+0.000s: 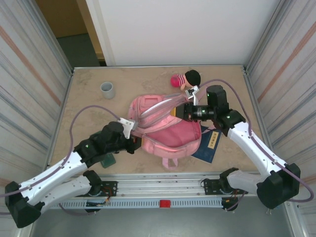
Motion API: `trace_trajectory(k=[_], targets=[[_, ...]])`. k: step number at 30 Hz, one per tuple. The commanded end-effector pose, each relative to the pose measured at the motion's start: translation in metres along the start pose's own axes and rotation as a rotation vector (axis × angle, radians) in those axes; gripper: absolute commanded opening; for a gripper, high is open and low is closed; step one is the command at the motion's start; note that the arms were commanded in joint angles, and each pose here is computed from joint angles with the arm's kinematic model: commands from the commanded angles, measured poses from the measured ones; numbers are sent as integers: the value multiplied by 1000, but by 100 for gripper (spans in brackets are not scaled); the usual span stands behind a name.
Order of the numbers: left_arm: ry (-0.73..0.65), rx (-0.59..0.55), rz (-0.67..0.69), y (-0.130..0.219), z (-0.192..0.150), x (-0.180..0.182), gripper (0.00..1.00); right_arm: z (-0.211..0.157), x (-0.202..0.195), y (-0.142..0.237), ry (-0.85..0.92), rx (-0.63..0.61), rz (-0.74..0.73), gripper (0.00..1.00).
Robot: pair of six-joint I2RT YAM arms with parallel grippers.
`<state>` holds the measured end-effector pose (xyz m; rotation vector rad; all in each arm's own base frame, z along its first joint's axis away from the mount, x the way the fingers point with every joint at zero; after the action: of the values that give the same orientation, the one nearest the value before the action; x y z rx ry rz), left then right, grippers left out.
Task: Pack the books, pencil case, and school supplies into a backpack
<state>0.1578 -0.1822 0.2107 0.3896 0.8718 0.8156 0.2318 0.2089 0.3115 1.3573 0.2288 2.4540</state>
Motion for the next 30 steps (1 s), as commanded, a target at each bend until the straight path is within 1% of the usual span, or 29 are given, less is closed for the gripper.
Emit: trace_trajectory(k=[1,5,10,12,15,18,20,22,24,26,29,30], targets=[[-4,-39,143,4,4,27,0,12,45,15,157,16,156,0],[27,-71,208,6,13,45,0,15,60,22,197,40,217,0],[22,-142,202,0,28,56,0,16,74,26,238,91,278,0],[12,-149,209,-4,33,60,0,17,79,27,252,103,294,0],[17,-156,266,-11,37,70,0,16,86,31,272,117,322,0],[52,-157,327,-19,38,85,0,16,90,33,284,110,319,0],[73,-161,342,-23,40,89,2,18,84,30,275,96,282,0],[82,-170,321,-24,46,85,10,22,75,26,261,82,231,0],[93,-192,302,-18,52,79,28,26,63,19,247,72,181,0],[100,-223,301,-8,59,74,43,31,54,12,252,53,131,0],[107,-290,318,13,70,68,54,37,48,1,294,24,96,0],[107,-313,326,20,73,66,56,39,46,-4,310,12,86,0]])
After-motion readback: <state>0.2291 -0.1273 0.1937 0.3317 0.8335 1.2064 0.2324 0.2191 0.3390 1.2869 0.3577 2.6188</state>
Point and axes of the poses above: each hand's point on the last joint's axis, 136 mm out from that joint toward the fingers, its own y axis back along the fingers, its own x axis along the line the jaws close on, z = x × y, the point moved 5 cm from there along y, back along the fingers, and after that the axes turned 8 degrees about y, right-handed, at the moved point
